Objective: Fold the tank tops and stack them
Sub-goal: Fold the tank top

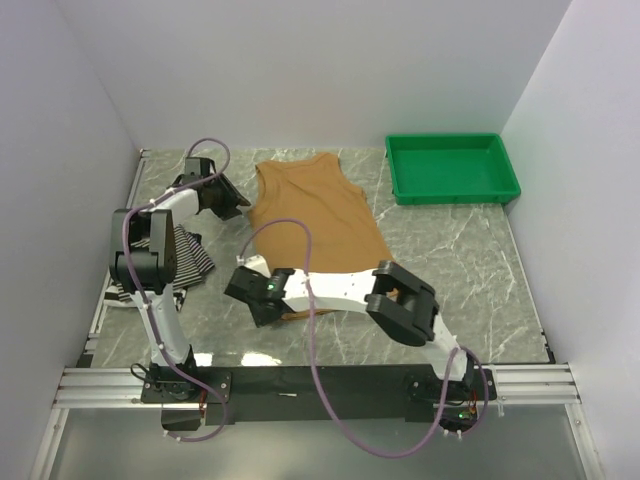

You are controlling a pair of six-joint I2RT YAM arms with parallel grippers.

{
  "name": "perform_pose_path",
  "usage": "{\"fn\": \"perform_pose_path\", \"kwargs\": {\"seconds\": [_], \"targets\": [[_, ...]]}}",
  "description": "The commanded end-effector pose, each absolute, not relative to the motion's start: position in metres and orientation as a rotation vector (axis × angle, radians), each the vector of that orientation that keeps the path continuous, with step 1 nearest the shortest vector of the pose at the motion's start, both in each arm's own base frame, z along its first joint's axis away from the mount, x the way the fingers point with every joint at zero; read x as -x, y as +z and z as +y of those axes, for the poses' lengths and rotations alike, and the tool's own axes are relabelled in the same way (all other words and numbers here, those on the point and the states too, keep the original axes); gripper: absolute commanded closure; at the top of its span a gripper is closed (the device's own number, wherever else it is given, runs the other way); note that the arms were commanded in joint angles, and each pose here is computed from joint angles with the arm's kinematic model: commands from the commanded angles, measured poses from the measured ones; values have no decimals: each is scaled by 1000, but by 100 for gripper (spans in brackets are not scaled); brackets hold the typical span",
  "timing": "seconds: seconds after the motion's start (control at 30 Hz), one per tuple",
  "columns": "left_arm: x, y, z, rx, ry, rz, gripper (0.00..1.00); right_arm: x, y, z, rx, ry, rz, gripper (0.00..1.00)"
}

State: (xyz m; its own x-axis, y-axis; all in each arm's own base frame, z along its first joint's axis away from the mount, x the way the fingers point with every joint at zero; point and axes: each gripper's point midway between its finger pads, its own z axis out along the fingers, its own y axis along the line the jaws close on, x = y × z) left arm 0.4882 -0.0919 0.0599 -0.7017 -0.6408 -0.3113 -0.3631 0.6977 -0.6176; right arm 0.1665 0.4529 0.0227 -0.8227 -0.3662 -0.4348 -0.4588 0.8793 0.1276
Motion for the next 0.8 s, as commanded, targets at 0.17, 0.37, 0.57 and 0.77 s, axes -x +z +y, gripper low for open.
{"fn": "perform_pose_path", "kwargs": {"seconds": [0.17,0.37,0.57,0.77], "targets": [[-486,72,-101,752,-623,2334,51,-166,82,416,556,503,2578,100],[-487,65,-114,711,-604,2360,50,-165,84,408,543,511,2594,100],[-483,57,-103,746,-477,2389,59,-163,79,409,547,512,2612,100],[-481,55,-99,744,-434,2403,64,-164,79,409,549,519,2608,100]]}}
